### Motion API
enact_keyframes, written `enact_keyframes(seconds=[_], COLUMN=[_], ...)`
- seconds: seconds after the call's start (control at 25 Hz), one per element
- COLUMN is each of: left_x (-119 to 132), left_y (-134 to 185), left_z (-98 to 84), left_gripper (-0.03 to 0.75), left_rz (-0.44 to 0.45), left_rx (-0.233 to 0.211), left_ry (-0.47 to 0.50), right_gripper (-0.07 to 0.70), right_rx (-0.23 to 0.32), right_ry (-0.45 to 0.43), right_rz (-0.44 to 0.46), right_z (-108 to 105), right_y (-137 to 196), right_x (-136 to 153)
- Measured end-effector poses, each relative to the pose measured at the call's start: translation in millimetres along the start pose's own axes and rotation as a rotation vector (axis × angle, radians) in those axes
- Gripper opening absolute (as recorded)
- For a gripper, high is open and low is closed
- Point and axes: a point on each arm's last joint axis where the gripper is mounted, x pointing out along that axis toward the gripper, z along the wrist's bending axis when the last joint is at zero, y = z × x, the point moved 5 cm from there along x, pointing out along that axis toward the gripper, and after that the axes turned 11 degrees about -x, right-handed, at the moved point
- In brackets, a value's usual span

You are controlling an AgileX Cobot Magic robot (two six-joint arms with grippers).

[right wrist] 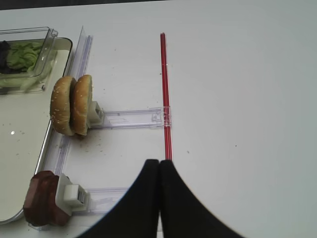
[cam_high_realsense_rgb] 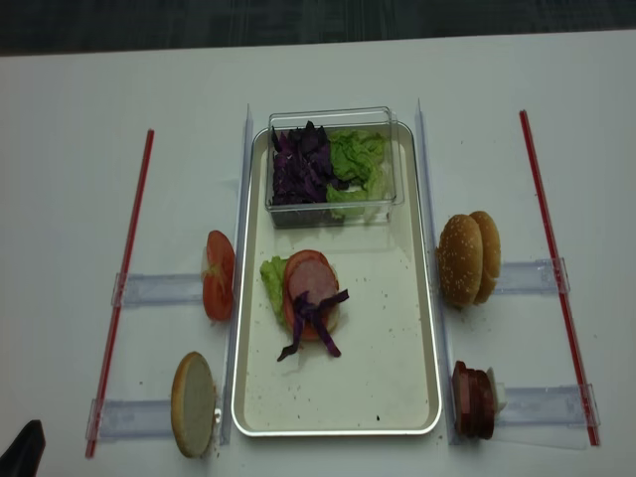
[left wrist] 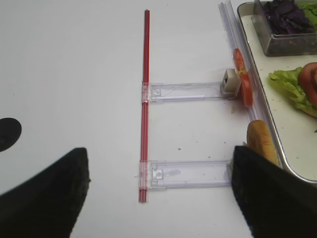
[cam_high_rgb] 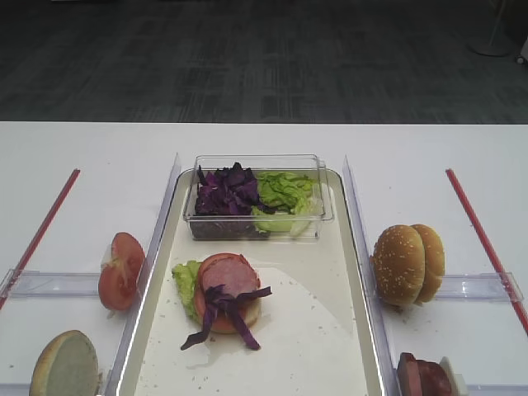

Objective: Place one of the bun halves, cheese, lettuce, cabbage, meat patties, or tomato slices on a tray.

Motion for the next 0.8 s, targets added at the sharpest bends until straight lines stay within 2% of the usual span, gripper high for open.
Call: enact_keyframes(seconds=[0.8], left_x=[0.0], left_y=[0.0], left_z=[0.0], left_gripper=[0.545], left_rz=[0.000], left_rx=[0.000], left_ry=[0.000], right_gripper=[0.036], right_rx=[0.000], right_ry=[0.000], right_rz=[0.000], right_z=[0.0], right_y=[0.0], right_x=[0.0])
